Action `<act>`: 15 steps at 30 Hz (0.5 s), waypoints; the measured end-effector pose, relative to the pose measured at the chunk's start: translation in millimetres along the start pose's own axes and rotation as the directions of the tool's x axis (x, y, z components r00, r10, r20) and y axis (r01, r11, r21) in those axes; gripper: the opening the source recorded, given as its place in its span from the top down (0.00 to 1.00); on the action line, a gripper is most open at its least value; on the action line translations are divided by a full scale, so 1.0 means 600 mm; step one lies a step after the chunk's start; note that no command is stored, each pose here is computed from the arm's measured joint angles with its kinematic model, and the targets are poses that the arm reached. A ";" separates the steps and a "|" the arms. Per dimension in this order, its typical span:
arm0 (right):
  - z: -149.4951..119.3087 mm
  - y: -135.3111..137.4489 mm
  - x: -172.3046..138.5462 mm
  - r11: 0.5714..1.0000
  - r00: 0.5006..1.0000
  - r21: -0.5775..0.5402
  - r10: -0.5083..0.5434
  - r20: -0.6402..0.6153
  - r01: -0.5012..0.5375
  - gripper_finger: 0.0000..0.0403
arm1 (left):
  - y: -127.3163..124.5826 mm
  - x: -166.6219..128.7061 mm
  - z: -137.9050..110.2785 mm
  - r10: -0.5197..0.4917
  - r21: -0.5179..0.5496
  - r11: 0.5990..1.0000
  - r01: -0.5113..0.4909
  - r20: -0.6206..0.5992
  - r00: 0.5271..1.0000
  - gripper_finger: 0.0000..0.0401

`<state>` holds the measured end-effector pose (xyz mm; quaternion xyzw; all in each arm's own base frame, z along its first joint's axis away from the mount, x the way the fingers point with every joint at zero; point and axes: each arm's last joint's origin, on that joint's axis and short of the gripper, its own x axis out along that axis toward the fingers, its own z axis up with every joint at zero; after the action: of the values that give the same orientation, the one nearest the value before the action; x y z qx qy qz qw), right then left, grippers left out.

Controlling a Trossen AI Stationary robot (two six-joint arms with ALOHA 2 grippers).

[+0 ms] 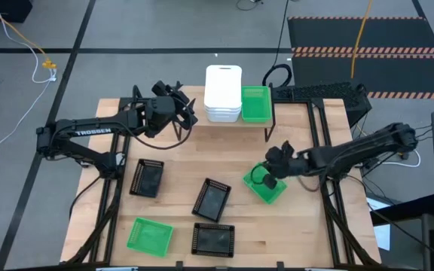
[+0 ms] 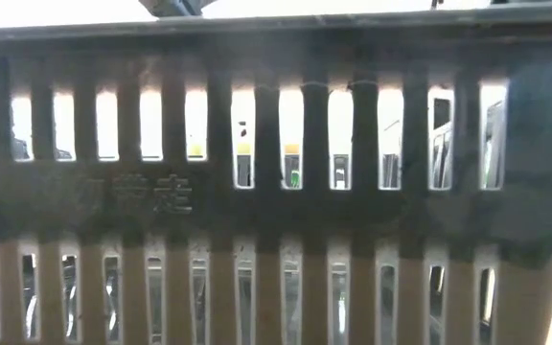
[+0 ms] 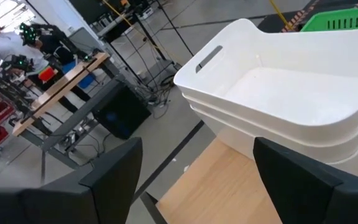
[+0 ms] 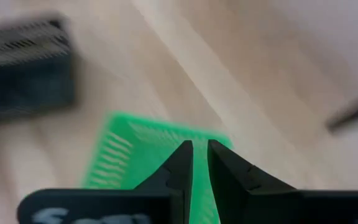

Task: Stack baskets on shelf by color
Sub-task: Stack the right green bin on top of the other green bin on the shelf

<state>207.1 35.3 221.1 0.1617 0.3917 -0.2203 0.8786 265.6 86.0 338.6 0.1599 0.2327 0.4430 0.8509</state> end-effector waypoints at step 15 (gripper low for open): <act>-0.046 0.008 -0.036 0.568 0.843 -0.655 0.494 -0.212 -0.498 0.89 | -0.004 -0.001 -0.021 -0.018 -0.024 1.000 0.016 -0.103 0.994 0.23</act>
<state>180.0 57.6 220.4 -0.0724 0.3857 0.1966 0.8985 260.4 84.8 326.9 0.1250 0.2728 0.4459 0.8433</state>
